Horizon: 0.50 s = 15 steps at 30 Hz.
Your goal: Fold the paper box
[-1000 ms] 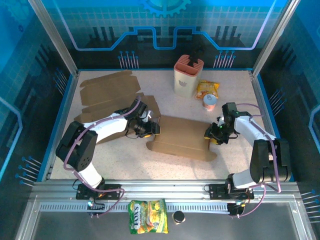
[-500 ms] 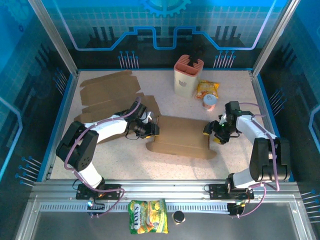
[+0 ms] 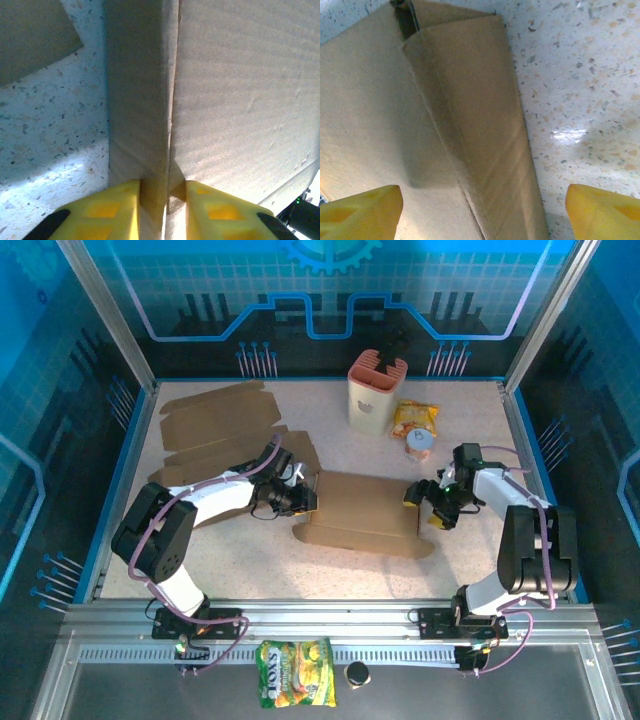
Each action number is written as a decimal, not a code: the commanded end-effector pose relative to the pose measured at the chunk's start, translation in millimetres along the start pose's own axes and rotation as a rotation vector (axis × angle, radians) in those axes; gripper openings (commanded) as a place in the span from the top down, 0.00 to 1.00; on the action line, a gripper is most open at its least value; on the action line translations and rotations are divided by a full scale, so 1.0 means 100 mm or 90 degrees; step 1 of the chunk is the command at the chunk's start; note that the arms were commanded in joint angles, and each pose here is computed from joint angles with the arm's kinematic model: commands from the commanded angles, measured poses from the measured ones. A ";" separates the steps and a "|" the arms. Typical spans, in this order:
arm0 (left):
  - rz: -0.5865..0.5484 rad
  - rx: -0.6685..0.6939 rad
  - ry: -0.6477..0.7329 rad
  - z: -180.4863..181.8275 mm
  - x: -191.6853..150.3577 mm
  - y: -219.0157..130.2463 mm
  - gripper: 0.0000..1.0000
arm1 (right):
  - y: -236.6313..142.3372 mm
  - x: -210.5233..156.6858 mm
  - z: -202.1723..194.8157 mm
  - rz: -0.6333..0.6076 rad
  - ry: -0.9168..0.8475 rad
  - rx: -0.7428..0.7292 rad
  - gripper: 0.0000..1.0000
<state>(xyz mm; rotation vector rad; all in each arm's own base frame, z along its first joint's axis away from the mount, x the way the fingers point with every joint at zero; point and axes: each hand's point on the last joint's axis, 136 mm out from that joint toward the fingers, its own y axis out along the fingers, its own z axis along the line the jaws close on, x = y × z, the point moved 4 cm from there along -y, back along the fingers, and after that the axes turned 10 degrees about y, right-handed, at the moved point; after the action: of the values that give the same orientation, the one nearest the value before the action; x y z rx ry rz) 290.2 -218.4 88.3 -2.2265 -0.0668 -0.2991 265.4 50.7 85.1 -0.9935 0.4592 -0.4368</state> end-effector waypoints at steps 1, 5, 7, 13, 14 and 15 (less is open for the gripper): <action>0.018 -0.007 -0.014 0.06 -0.09 0.04 0.77 | 0.02 0.01 0.00 0.013 -0.006 0.018 0.13; 0.013 -0.004 -0.016 0.08 -0.11 0.04 0.78 | 0.05 0.00 -0.01 0.017 -0.011 0.030 0.12; 0.015 -0.004 -0.018 0.09 -0.12 0.05 0.78 | 0.06 0.00 -0.02 0.021 -0.011 0.037 0.12; 0.016 -0.007 -0.024 0.12 -0.15 0.07 0.82 | 0.08 -0.03 -0.04 0.031 -0.007 0.062 0.10; 0.013 -0.006 -0.026 0.14 -0.15 0.07 0.82 | 0.08 -0.03 -0.04 0.030 -0.006 0.068 0.09; 0.011 -0.006 -0.029 0.15 -0.15 0.07 0.82 | 0.07 -0.03 -0.03 0.028 -0.002 0.072 0.09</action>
<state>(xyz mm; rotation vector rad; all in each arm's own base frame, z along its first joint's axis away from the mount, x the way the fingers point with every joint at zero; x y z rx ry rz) 290.5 -220.2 85.6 -2.2693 -0.0803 -0.3216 263.2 53.2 77.2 -0.9211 0.4502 -0.4160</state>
